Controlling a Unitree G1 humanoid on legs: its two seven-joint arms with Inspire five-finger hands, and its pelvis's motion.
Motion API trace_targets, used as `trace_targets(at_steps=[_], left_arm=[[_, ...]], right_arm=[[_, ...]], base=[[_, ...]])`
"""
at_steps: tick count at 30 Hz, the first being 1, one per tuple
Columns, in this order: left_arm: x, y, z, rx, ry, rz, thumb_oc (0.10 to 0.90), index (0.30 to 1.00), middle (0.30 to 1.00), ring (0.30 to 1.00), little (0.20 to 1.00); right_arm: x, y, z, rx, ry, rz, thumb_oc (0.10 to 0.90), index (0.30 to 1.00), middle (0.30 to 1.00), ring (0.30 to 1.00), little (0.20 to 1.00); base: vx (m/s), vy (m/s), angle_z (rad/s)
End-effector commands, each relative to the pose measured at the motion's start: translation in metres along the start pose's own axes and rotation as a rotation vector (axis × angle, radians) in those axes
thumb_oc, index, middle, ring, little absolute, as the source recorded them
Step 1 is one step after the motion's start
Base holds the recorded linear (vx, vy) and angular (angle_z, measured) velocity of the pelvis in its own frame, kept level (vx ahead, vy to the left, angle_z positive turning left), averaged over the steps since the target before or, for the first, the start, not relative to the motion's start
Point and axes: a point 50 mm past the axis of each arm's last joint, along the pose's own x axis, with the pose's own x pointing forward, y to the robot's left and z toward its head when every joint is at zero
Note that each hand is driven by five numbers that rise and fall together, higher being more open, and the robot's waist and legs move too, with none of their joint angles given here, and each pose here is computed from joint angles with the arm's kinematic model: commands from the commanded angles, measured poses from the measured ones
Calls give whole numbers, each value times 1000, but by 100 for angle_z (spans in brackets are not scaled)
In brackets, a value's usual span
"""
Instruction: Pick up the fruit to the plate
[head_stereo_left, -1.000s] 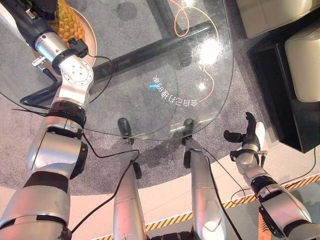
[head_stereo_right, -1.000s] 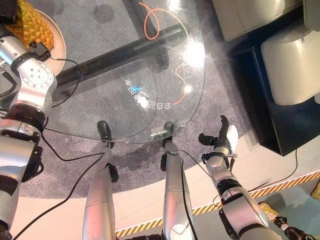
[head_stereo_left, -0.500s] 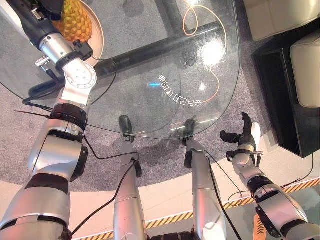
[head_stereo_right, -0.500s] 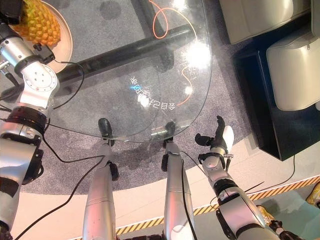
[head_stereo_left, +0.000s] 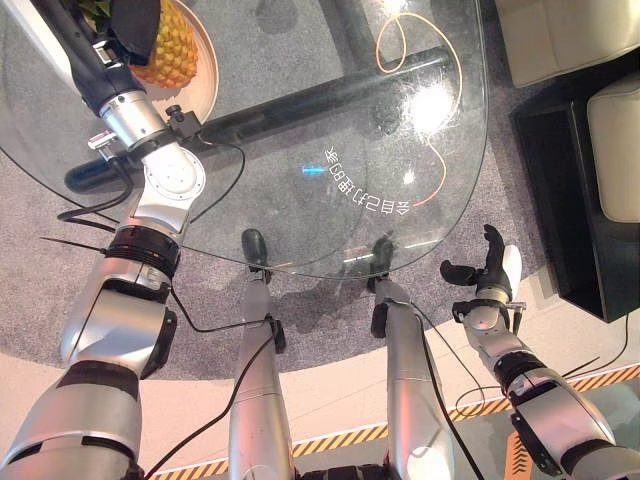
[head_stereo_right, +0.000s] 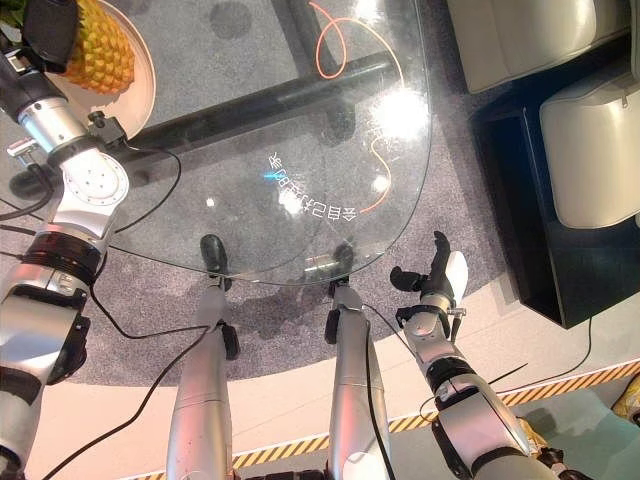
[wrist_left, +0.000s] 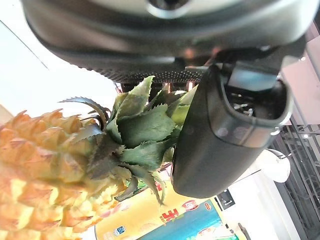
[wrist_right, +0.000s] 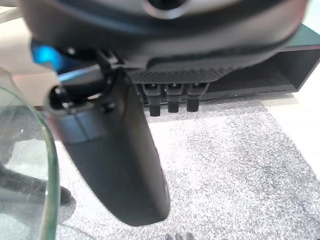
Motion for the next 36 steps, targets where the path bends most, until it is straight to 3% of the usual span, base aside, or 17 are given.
trace_targets(at_steps=[1, 2, 4, 5, 36], left_arm=[[26, 3, 33, -92, -195, 5, 410, 566, 566, 566, 510], [25, 3, 32, -85, -199, 0, 429, 582, 582, 582, 529], [23, 3, 31, -75, -204, -9, 638, 761, 761, 761, 738], [22, 3, 31, -73, -202, -12, 800, 900, 900, 900, 900], [-1, 12, 29, -139, -238, 26, 800, 900, 900, 900, 900]], right_arm=[[0, -21, -15, 6, 29, -116, 800, 900, 900, 900, 900], [0, -20, -15, 9, 29, -116, 800, 900, 900, 900, 900], [-2, -19, -15, 10, 29, -113, 800, 900, 900, 900, 900], [-2, -19, -16, 13, 29, -113, 800, 900, 900, 900, 900], [-6, -19, -22, 6, 43, -131, 800, 900, 900, 900, 900]], base=[[0, 0, 0], [0, 0, 0], [0, 0, 0], [0, 0, 0], [0, 0, 0]])
